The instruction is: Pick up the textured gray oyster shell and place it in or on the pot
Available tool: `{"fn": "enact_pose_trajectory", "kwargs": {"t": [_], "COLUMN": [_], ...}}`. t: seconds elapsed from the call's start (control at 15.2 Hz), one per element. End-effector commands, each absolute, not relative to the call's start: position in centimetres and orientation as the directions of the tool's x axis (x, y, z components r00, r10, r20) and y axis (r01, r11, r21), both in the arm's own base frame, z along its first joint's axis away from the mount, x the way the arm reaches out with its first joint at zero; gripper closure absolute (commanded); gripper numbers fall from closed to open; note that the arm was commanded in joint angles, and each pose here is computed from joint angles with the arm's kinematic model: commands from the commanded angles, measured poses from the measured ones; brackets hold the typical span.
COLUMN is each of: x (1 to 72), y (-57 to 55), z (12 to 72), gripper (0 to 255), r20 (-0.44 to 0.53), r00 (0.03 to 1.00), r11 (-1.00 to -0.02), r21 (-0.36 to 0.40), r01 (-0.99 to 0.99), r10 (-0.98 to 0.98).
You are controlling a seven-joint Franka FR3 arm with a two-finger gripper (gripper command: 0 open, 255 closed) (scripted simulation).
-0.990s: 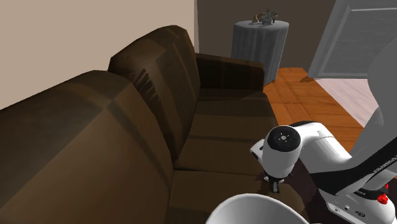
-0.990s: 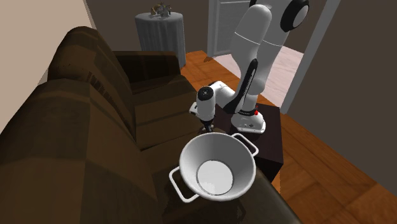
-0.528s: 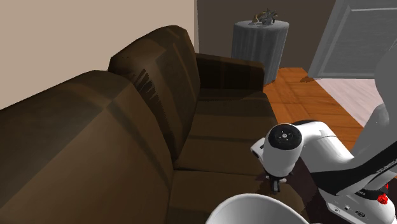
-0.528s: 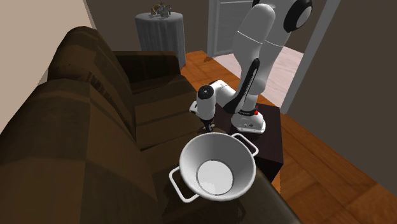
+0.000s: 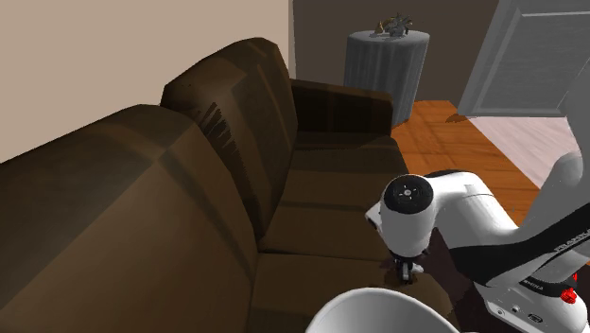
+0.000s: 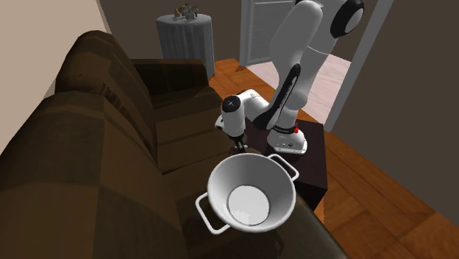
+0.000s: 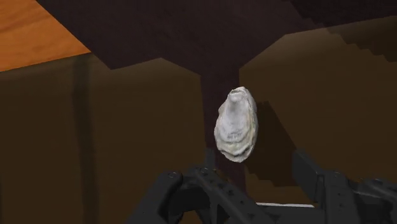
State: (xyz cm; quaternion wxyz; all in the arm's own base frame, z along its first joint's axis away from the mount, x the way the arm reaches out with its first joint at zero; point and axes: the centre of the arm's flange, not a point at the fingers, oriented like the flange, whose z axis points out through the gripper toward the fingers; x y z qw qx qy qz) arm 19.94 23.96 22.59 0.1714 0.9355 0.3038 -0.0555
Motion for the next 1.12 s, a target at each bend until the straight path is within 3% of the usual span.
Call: {"fn": "enact_pose_trajectory", "kwargs": {"t": [0.0, 0.07, 1.06], "x": [24.4, 27.2, 26.0], "y": [27.5, 29.2, 26.8], "z": [20.5, 18.7, 15.7], "gripper": [0, 0, 0], "r20": [-0.42, -0.523, -0.523], "r00": [0.838, 0.825, 0.825], "r11": [-0.771, -0.767, -0.767], "r21": [0.379, 0.433, 0.433], "r01": [0.511, 0.474, 0.474], "r10": [0.348, 0.215, 0.215]}}
